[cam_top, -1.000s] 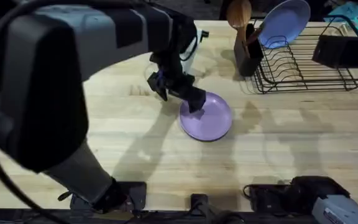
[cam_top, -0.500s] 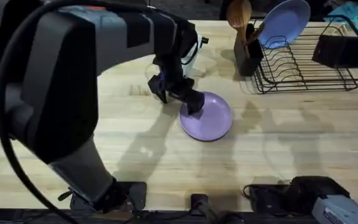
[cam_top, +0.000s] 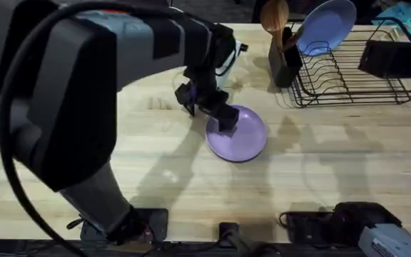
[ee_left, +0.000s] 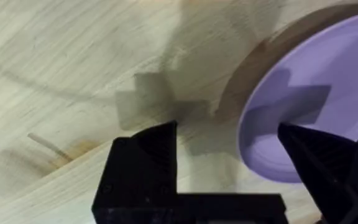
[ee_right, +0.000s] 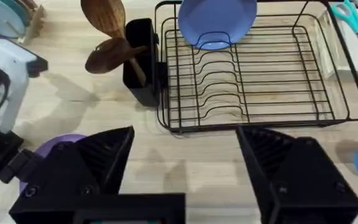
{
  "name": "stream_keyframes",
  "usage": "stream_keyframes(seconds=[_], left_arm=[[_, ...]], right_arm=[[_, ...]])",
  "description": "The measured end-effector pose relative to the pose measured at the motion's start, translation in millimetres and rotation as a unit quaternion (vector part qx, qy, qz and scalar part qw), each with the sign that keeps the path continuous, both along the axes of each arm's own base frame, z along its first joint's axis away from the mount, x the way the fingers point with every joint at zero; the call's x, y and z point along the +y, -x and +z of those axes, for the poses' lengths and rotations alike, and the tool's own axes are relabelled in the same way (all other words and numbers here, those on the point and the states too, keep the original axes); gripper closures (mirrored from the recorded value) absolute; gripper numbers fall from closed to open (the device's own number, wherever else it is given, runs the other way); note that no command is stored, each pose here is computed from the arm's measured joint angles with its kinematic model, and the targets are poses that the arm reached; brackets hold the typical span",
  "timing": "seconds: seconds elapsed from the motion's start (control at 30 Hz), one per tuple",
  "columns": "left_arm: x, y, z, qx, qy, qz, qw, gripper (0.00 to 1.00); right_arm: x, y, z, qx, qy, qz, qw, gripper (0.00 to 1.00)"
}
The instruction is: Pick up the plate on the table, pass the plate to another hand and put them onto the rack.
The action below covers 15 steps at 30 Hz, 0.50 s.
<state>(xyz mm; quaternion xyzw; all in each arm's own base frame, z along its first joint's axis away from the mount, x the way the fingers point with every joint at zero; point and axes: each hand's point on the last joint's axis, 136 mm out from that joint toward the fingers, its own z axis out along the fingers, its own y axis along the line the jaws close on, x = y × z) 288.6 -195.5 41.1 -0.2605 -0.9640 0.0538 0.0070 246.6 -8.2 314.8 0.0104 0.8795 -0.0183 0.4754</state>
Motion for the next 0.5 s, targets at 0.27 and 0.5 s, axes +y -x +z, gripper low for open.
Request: stream_keyframes(seconds=[0.27, 0.5], left_arm=[[-3.3, 1.7, -0.5, -0.009, -0.012, -0.013, 1.0, 0.112], [-2.1, 0.2, -4.1, -0.015, -0.014, -0.012, 1.0, 0.233]], right_arm=[[0.0, 0.0, 0.0, 0.0, 0.0, 0.0, 1.0, 0.004], [0.0, 0.0, 0.0, 0.0, 0.0, 0.0, 1.0, 0.004]])
